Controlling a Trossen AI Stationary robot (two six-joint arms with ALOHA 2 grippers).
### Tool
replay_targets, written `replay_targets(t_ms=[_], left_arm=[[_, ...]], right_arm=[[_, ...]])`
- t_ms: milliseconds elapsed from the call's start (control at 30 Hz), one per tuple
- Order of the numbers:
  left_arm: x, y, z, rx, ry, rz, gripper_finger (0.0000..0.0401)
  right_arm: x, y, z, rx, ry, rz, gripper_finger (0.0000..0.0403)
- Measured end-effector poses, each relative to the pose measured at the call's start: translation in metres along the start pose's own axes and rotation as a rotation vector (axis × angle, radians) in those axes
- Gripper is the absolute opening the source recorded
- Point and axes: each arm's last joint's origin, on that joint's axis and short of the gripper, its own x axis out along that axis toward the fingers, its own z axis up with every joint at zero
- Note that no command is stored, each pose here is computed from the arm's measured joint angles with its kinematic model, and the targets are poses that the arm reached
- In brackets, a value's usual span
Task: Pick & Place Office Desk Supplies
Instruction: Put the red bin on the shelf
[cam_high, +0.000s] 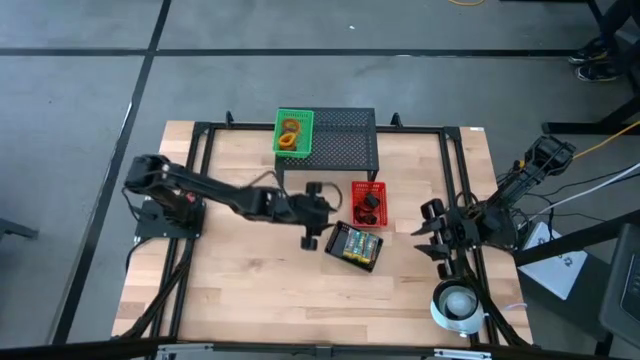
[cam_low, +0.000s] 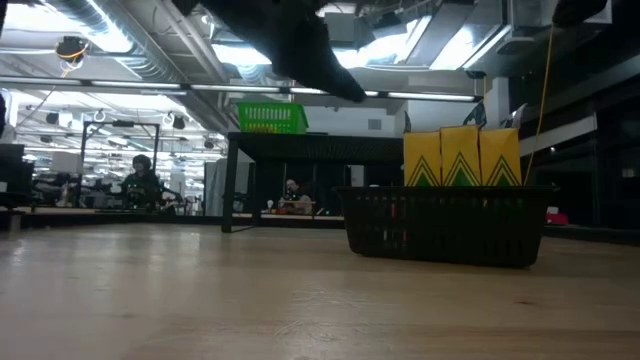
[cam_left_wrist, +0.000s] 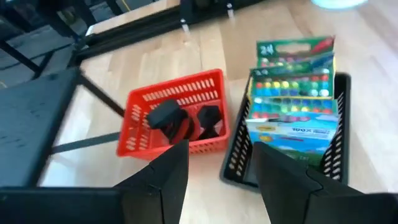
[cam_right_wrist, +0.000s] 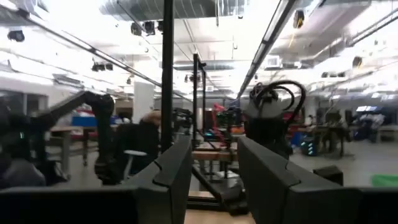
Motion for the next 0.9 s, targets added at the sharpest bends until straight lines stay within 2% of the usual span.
replay_targets(t_ms=[67, 233, 367, 533, 667, 900], left_arm=[[0.010, -0.010, -0.003, 0.006, 0.001, 0.012, 0.0175], [0.027, -0.025, -0.013, -0.109, 0.033, 0.080, 0.0175], [0.026, -0.035, -0.015, -0.091, 0.055, 0.189, 0.0175], [0.018, -0.054, -0.008, -0.030, 0.010, 0.084, 0.0175], [0.010, -0.076, -0.002, 0.029, -0.029, -0.005, 0.0175], [0.002, -0.092, 0.004, 0.049, -0.026, -0.051, 0.0175]], right_arm=[[0.000, 0.000, 0.000, 0.047, 0.000, 0.003, 0.0132], [0.000, 0.000, 0.000, 0.145, 0.003, 0.004, 0.0132], [0.000, 0.001, -0.002, 0.129, 0.019, 0.008, 0.0132], [0.000, 0.001, -0.002, 0.056, 0.021, 0.009, 0.0132], [0.000, 0.001, -0.003, 0.050, 0.025, 0.010, 0.0132], [0.000, 0.001, -0.003, 0.030, 0.030, 0.007, 0.0132]])
